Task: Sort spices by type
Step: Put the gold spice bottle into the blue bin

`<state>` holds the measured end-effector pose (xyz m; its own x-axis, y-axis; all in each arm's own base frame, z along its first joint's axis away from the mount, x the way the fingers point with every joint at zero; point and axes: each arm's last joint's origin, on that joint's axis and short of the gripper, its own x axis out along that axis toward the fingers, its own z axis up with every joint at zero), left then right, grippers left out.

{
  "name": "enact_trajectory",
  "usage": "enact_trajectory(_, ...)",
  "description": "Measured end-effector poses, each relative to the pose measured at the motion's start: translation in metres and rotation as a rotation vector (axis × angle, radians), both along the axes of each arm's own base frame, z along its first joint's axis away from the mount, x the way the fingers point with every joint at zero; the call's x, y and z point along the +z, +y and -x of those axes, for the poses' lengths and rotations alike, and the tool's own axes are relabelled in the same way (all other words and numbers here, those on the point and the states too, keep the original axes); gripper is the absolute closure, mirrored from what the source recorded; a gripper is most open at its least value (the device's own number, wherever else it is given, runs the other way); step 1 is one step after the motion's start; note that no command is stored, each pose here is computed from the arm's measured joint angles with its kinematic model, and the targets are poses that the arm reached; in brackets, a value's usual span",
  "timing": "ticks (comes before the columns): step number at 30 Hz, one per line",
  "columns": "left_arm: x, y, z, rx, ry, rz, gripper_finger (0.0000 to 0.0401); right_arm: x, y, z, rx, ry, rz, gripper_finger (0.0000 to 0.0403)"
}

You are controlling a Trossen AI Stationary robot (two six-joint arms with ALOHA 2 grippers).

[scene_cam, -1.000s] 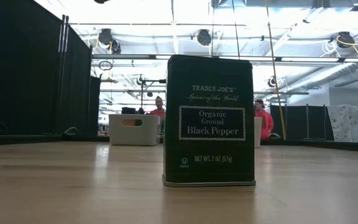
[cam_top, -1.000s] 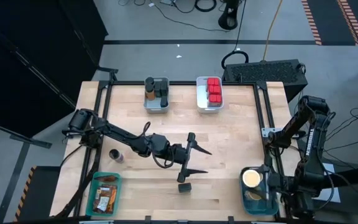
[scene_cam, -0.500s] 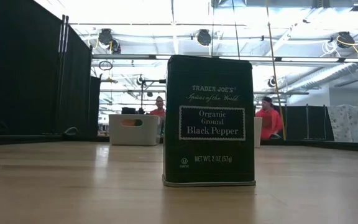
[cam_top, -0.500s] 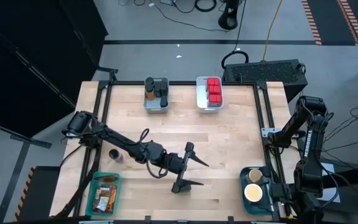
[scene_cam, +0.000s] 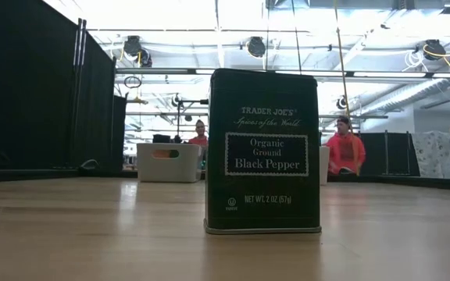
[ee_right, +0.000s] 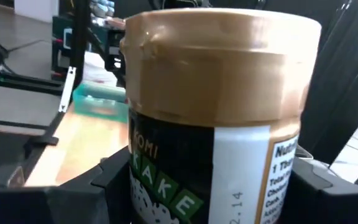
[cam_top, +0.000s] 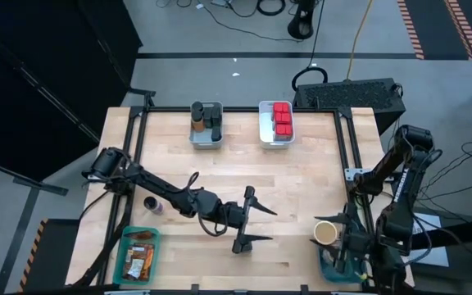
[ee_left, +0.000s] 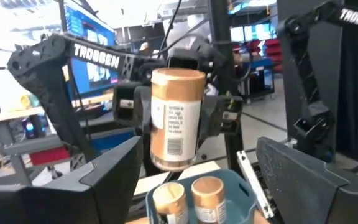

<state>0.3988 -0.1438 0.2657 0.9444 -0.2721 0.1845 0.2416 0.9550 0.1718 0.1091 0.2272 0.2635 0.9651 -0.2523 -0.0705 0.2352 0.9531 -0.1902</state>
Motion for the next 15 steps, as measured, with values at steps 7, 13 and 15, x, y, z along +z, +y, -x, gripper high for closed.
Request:
enact_trajectory(7, -0.008, 0.001, -0.003, 0.005, 0.032, -0.011, 0.0088, 0.01, -0.017, -0.023, -0.036, 0.054, 0.01, 0.0148)
enact_trajectory(13, -0.008, 0.001, -0.003, 0.006, 0.033, -0.012, 0.0088, 0.03, -0.024, -0.045, 0.031, 0.07, 0.047, 0.0148)
enact_trajectory(15, -0.008, 0.001, -0.003, 0.006, 0.035, -0.012, 0.0088, 0.038, -0.024, -0.053, 0.087, 0.057, 0.066, 0.0148)
